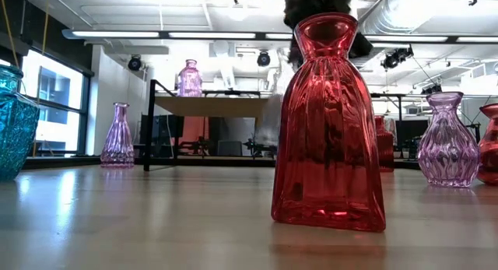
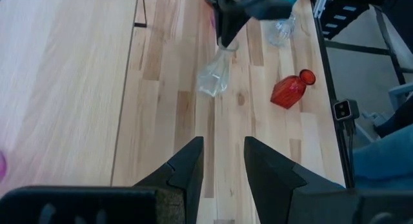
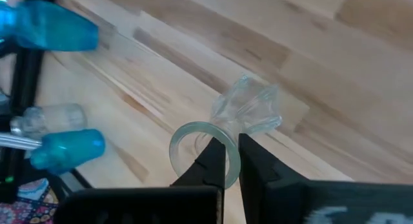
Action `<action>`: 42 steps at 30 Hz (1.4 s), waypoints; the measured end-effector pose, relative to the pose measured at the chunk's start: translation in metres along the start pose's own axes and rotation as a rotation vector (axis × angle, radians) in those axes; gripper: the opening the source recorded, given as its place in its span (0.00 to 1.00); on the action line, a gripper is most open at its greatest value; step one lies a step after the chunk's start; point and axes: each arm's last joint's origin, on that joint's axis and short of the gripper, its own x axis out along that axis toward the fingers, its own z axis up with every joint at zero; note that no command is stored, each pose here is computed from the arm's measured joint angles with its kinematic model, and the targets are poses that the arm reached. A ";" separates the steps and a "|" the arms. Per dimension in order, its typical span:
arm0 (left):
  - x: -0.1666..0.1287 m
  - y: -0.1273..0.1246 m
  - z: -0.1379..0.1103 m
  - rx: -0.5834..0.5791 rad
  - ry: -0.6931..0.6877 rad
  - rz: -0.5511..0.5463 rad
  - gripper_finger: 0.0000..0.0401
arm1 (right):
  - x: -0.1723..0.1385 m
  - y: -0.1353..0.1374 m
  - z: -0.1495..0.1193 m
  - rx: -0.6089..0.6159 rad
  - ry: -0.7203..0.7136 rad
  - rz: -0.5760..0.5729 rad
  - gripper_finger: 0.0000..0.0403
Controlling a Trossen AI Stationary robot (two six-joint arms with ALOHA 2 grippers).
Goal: Sort vases onto shelf
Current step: Put the top transparent vase on the shelf
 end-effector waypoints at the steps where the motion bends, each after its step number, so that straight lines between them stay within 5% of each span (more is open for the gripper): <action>1: 0.000 0.000 0.000 0.003 0.001 0.000 0.26 | -0.005 0.002 0.003 -0.008 -0.002 -0.003 0.00; 14: 0.000 0.000 0.000 -0.001 0.001 0.000 0.26 | -0.112 0.012 0.062 -0.141 -0.126 -0.030 0.00; 25: 0.001 0.000 0.000 -0.004 0.002 -0.001 0.26 | -0.187 -0.031 0.117 -0.075 -0.292 -0.101 0.00; 32: 0.001 0.000 0.001 -0.012 -0.003 0.000 0.26 | -0.198 -0.073 0.147 0.040 -0.315 -0.204 0.00; 42: 0.006 0.003 0.005 -0.024 -0.010 0.002 0.26 | -0.166 -0.098 0.186 0.100 -0.201 -0.201 0.00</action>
